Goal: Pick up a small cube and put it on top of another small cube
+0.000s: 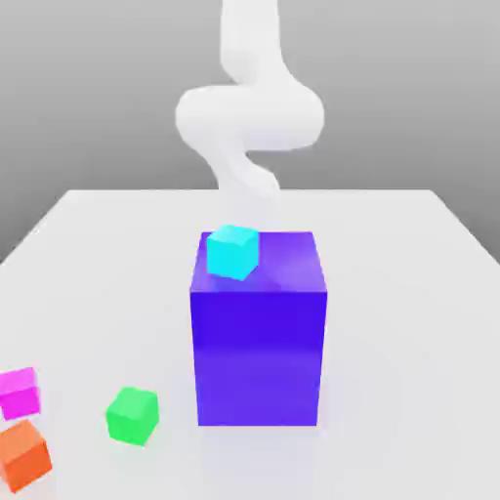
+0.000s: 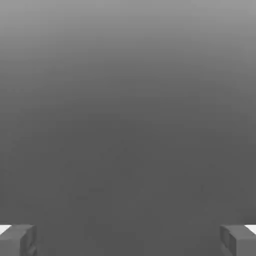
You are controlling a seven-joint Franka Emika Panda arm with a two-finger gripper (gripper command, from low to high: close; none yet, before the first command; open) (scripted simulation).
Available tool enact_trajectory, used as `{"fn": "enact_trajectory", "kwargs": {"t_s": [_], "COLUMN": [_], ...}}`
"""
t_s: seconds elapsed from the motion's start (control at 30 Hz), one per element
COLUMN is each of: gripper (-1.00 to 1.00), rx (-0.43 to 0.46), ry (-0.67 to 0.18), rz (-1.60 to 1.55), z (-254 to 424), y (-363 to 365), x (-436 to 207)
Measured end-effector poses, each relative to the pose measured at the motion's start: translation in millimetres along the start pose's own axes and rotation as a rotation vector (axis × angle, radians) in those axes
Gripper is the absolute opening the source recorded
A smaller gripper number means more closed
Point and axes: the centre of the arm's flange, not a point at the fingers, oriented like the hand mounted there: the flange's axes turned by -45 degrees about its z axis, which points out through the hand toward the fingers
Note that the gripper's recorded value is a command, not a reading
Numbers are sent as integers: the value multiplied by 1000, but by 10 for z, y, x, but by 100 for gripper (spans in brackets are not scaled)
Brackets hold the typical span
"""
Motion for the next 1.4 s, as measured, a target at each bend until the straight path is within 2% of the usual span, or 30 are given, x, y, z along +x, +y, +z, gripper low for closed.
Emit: {"fn": "enact_trajectory", "kwargs": {"t_s": [0.2,0.4,0.67,0.83,1.0,1.03,1.27,1.4], "gripper": [0,0,0,0,0,-100,-100,-100], "rx": [-95,-191,-336,-411,-433,-433,-433,-433], "ry": [-160,-306,-487,-603,-630,-631,-630,-630], "rz": [222,451,793,973,1020,1021,1022,1022], "z": [1159,2112,2976,3358,3774,3858,3875,3566], "y": [755,1598,2773,3173,3296,3299,3299,3285], "x": [-181,-721,-1986,-2930,-3492,-3576,-3595,-3314]}}
